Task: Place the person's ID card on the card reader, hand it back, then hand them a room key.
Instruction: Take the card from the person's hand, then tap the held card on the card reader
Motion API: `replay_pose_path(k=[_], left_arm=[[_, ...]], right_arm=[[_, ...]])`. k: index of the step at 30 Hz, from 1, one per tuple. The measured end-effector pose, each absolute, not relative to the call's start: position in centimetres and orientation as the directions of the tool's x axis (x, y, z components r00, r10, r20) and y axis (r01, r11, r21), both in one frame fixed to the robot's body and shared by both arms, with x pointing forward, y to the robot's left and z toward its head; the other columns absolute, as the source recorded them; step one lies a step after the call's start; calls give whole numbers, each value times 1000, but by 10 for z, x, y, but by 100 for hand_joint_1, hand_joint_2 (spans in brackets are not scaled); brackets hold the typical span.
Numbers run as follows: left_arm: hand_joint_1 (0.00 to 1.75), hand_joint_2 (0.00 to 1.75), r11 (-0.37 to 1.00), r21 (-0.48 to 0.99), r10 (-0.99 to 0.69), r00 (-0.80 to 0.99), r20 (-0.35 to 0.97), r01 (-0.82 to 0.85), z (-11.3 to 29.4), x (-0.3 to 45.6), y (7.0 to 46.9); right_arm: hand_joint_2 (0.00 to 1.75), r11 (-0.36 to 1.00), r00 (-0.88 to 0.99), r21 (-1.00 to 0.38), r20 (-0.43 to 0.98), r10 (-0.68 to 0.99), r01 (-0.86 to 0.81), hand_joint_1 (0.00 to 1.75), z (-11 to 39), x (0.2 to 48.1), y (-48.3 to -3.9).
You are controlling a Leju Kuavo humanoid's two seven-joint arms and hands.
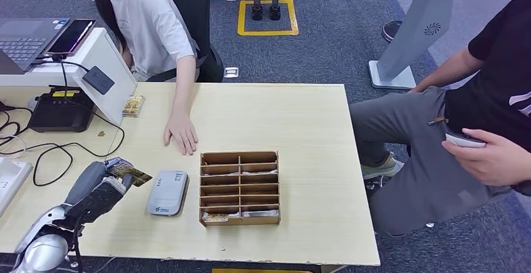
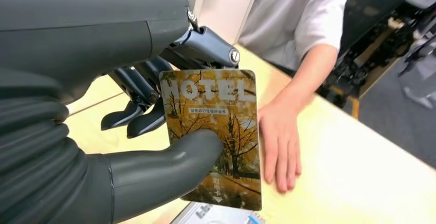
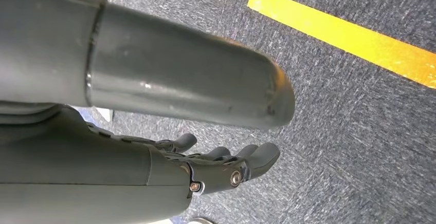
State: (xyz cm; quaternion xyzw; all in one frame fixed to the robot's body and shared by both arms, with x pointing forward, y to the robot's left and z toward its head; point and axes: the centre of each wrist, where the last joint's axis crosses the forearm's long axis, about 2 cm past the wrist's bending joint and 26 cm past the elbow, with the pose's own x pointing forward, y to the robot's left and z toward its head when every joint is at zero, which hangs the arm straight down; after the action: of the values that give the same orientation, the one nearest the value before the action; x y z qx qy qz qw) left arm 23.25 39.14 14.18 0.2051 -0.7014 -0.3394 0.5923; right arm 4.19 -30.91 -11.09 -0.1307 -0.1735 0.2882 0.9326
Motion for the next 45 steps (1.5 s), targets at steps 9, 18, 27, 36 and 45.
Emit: replay_pose_path(k=[9,18,27,36,45], left_arm=[[175,175,698,709,-698,-128,704,97,130,232,376],[175,175,737,673,-667,-91,739,57,117,237,352],[175,175,723,690,-688,-63,723,29,111,245,335],[175,175,705,708,-708,-21,706,29,101,248,332],[175,175,665,746,-747,36,664,39,90,247,332]], right_arm=[[0,802,779,-345,242,578,-488,0,-111,42,-310],[0,796,774,-346,237,586,-497,0,-111,42,-310],[0,793,772,-344,234,592,-504,0,-111,43,-309],[0,790,768,-340,234,596,-510,0,-111,43,-308],[0,787,767,-340,229,600,-515,0,-111,43,-308]])
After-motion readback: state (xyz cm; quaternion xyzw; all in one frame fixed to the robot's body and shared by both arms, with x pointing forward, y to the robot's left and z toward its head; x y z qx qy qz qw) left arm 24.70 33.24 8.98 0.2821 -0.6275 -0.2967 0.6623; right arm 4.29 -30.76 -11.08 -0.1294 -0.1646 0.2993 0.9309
